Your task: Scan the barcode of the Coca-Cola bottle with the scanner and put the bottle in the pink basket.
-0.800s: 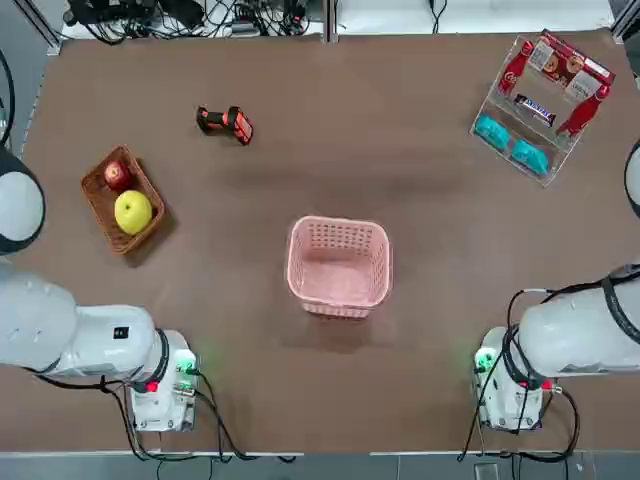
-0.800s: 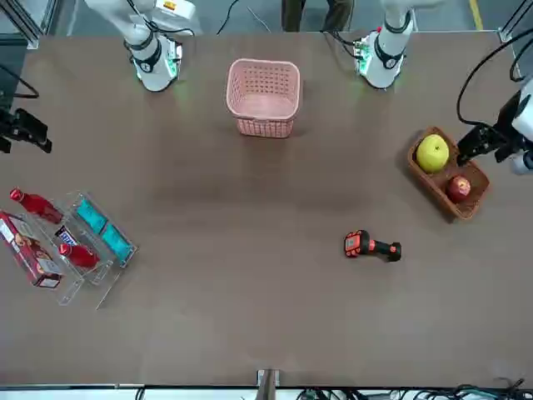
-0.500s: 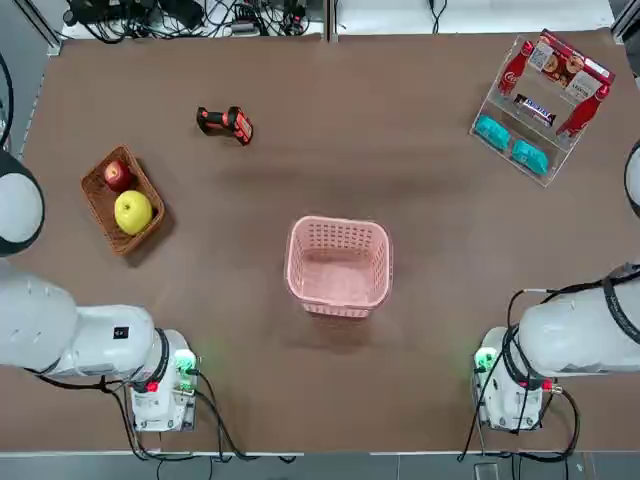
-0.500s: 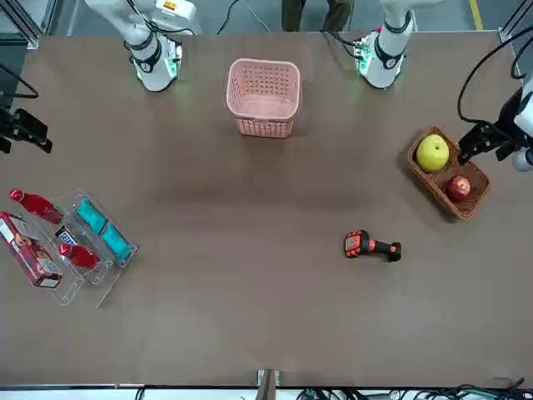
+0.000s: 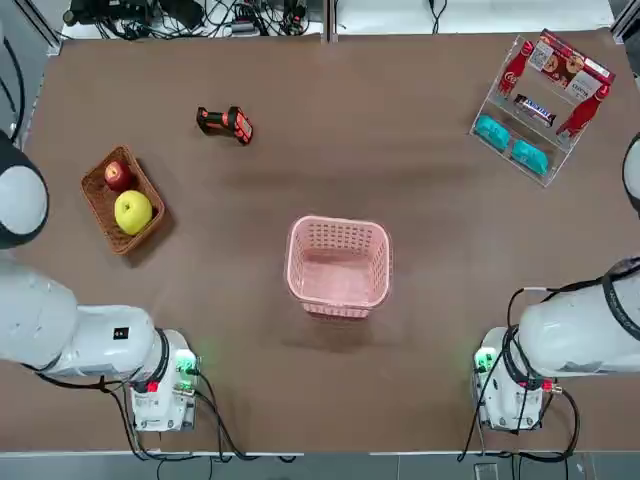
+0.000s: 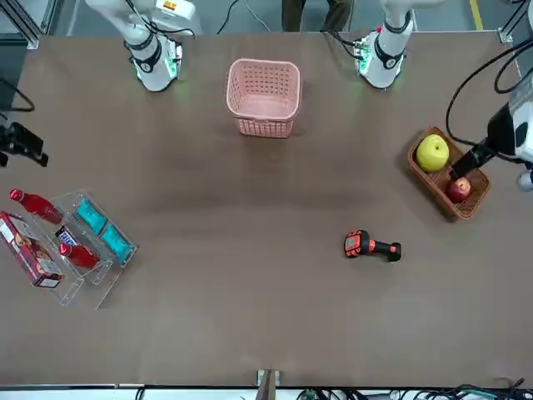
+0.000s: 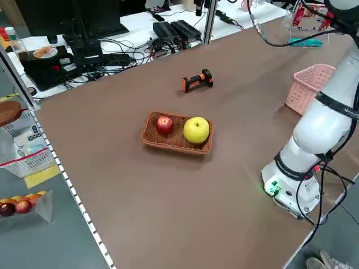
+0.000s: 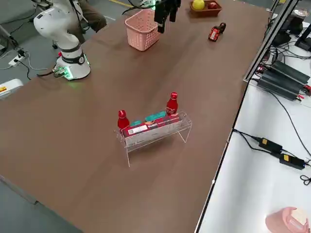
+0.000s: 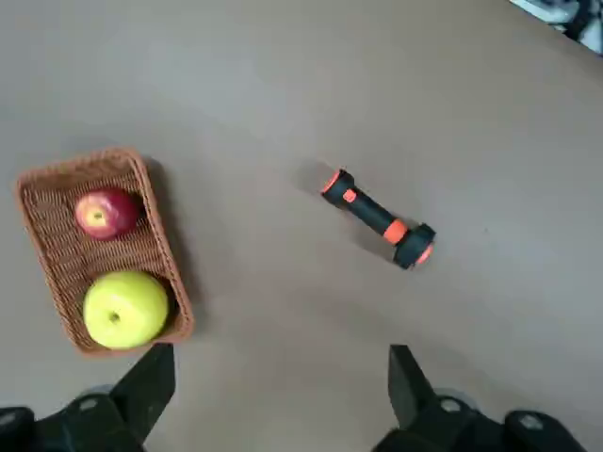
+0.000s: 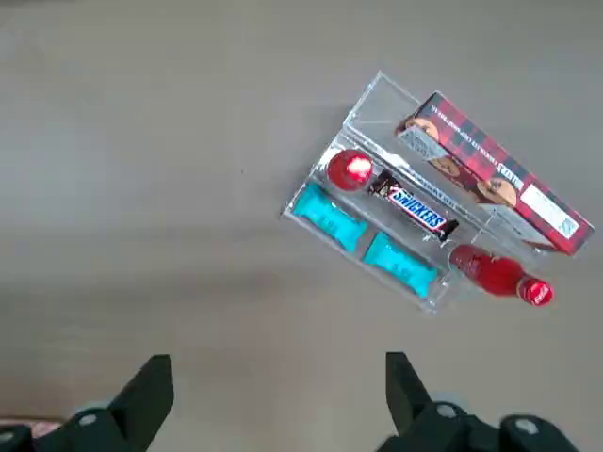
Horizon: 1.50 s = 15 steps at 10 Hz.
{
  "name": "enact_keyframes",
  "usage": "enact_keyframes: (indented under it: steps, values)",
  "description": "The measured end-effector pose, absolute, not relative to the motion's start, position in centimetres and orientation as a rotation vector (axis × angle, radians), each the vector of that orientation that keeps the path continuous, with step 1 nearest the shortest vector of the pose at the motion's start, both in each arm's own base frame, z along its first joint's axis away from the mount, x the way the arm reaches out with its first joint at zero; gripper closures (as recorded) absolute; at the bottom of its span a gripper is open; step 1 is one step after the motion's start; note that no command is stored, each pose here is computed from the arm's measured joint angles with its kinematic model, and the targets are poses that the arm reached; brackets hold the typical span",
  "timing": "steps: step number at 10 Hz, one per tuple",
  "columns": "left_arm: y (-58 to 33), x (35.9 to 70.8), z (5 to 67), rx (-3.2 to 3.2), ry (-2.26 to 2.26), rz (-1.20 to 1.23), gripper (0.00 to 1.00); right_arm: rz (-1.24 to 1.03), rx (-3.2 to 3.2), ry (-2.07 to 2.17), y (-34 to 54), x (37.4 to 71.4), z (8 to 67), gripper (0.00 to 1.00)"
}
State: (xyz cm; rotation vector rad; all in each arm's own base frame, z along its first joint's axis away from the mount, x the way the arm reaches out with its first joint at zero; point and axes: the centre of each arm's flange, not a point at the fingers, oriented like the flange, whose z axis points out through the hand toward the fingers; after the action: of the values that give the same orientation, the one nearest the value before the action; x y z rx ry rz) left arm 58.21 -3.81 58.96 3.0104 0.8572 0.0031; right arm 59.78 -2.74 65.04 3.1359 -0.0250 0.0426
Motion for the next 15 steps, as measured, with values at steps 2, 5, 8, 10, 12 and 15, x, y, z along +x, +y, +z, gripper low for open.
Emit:
enact_keyframes:
  steps: [2,5,8,10,12,15]
  values:
    - [-4.2,60.8,55.3,2.885,1.187,-0.076,0.0,0.065,3.139,-0.026,-2.9,62.5,61.8,0.0]
    - [-5.1,65.2,49.6,2.629,1.613,-0.154,0.0,0.079,3.138,-0.032,-3.2,65.5,56.9,0.0]
    - [-9.5,67.4,45.3,2.508,1.829,-0.06,0.0,0.052,3.138,-0.126,-7.6,67.6,51.6,0.04]
    - [-11.4,68.1,43.0,2.471,1.895,-0.01,0.0,0.001,3.143,-0.136,-8.2,68.3,48.8,0.09]
    - [-11.6,68.8,40.5,2.458,1.891,0.0,0.0,-0.062,3.149,-0.132,-8.0,68.9,46.0,0.15]
    - [-13.4,68.6,34.9,2.483,1.856,-0.017,0.0,-0.096,3.15,-0.134,-8.1,69.3,42.7,0.18]
